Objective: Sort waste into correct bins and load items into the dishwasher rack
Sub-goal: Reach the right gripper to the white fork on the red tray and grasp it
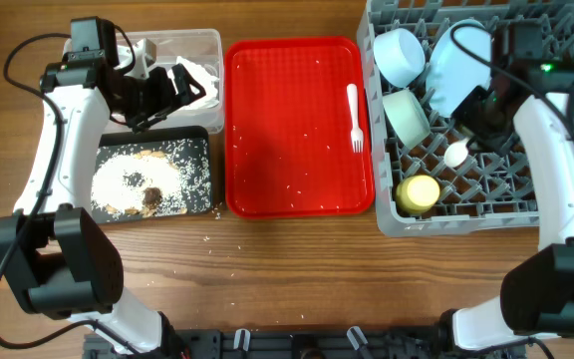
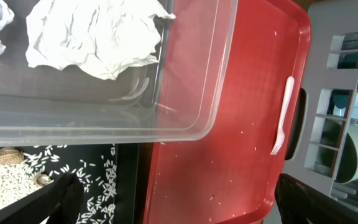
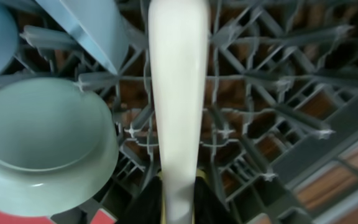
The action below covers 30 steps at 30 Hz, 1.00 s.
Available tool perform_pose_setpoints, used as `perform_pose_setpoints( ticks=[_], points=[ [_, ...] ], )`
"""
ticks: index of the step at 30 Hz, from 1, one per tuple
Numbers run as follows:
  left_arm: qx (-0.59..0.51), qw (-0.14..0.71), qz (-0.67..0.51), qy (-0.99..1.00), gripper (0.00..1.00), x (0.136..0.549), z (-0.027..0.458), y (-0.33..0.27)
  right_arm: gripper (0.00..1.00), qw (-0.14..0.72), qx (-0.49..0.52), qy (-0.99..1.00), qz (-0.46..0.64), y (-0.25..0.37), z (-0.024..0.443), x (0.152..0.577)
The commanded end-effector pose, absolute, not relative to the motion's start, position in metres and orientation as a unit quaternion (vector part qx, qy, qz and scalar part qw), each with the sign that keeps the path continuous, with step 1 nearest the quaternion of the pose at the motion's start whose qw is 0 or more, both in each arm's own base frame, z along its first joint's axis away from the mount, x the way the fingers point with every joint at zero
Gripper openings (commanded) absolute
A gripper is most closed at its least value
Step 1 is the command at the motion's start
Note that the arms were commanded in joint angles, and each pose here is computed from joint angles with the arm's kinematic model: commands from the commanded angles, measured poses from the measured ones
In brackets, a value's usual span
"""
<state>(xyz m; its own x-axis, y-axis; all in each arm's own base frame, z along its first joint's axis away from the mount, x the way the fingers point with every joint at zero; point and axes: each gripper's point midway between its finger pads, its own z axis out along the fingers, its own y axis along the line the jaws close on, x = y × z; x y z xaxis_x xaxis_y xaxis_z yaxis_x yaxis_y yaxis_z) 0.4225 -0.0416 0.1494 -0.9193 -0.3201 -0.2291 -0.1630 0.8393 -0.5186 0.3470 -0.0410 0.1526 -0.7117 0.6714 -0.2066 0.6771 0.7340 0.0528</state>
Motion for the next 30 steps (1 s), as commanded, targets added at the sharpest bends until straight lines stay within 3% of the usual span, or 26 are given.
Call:
perform_pose_setpoints(
  ticks=[1,2,3,4,10,15,18,21,24,30],
  points=[
    [-0.123,0.165,-0.251,0.946,1.00,0.424,0.155,-0.040,0.27,0.092,0.372,0.924,0.008,-0.031,0.137,0.344],
    [-0.123,0.165,-0.251,0.946,1.00,0.424,0.155,-0.040,0.37,0.094,0.372,0.924,0.008,-0.032,0.137,0.345],
    [-0.123,0.165,-0.251,0.946,1.00,0.424,0.155,-0.040,0.39,0.095,0.369,0.924,0.008,-0.032,0.137,0.346],
    [-0.123,0.165,-0.251,0.946,1.00,0.424,0.155,-0.040,0.51,0.096,0.368,0.925,0.008,-0.032,0.137,0.346],
    [-0.123,0.165,-0.251,0.946,1.00,0.424,0.155,-0.040,0.53,0.112,0.322,0.939,0.038,-0.021,0.152,0.352],
    [-0.123,0.165,-0.251,0.946,1.00,0.424,0.155,-0.040,0.53,0.206,0.132,0.960,0.134,0.039,0.210,0.363],
    [-0.123,0.165,-0.251,0.946,1.00,0.424,0.155,-0.040,0.53,0.254,0.043,0.958,0.126,0.091,0.229,0.366],
    [-0.123,0.165,-0.251,0.946,1.00,0.424,0.155,-0.040,0.53,0.279,-0.015,0.957,0.074,0.136,0.217,0.376],
    [-0.123,0.165,-0.251,0.946,1.00,0.424,0.155,-0.040,0.54,0.283,-0.009,0.959,0.018,0.154,0.187,0.392],
    [-0.123,0.165,-0.251,0.946,1.00,0.424,0.155,-0.040,0.54,0.222,-0.035,0.974,-0.034,0.165,0.092,0.419]
  ],
)
